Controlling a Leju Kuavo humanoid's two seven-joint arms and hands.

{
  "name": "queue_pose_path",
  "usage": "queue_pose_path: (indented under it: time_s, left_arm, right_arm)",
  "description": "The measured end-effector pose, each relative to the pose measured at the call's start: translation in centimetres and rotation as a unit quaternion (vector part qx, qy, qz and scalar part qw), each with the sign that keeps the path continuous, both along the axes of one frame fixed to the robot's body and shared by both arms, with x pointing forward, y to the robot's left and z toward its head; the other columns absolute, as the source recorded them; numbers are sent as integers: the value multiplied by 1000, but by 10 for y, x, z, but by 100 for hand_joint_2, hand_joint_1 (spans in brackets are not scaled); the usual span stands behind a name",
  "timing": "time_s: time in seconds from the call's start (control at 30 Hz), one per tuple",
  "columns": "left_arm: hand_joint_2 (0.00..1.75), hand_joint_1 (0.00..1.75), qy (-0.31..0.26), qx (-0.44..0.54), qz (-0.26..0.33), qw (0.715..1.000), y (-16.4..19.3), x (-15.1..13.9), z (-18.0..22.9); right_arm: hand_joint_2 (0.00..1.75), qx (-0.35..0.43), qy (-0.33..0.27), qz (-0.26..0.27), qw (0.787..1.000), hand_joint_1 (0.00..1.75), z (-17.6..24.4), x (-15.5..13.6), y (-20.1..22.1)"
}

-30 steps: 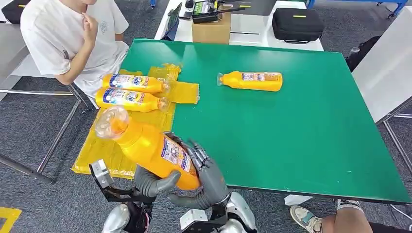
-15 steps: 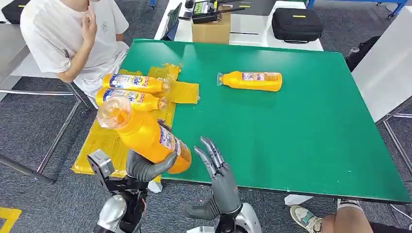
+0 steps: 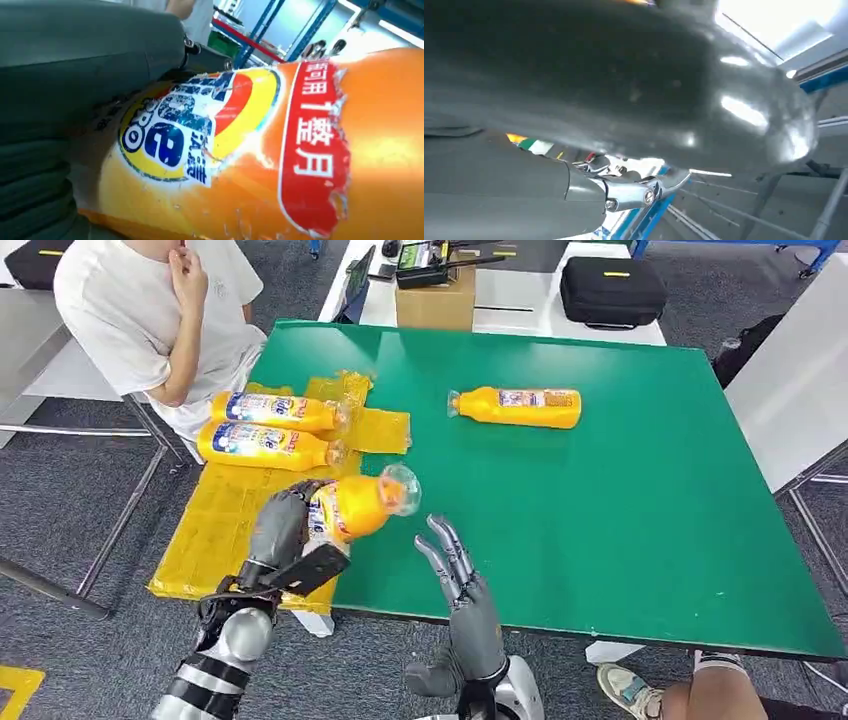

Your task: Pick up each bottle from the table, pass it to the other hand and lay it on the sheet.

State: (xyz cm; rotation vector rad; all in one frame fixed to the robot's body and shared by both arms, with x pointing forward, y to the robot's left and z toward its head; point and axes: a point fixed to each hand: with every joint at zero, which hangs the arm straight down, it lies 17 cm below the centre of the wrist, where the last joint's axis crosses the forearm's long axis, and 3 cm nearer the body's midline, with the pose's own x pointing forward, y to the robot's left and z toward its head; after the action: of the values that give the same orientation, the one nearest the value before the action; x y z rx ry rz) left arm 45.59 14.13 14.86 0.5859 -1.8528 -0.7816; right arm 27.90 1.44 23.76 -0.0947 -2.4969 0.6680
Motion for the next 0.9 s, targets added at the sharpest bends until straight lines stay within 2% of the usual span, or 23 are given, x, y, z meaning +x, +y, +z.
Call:
queue_pose_path:
  time_s: [0.1,0.23,0.4,0.53,0.57,0.6,0.73,0.9]
  left_arm:
    - [175,175,19,105,-3,994,3,17,-30]
    - [175,175,92,223,-5,970,24,47,-89]
    - [175,175,158,293,13,943,61,76,-120]
    - [175,175,176,310,20,934,75,85,-125]
    - [175,113,180,315,21,932,77,86,-127]
    - [175,2,183,320,24,929,79,87,-128]
    - [175,0,206,350,36,913,91,92,-133]
    - [175,0,232,337,27,912,90,93,-136]
  right_arm:
    - [0,8,12,20,1000,0,1,1,0]
    - [0,22,25,45,998,0,2,2,1]
    - [0,29,34,59,997,0,1,4,3]
    - [0,32,40,57,997,0,0,7,3]
    - [0,32,40,57,997,0,0,7,3]
    - [0,32,40,57,997,0,-1,7,3]
    - [0,34,44,57,997,0,-2,9,3]
    - [0,38,51,55,996,0,-5,12,3]
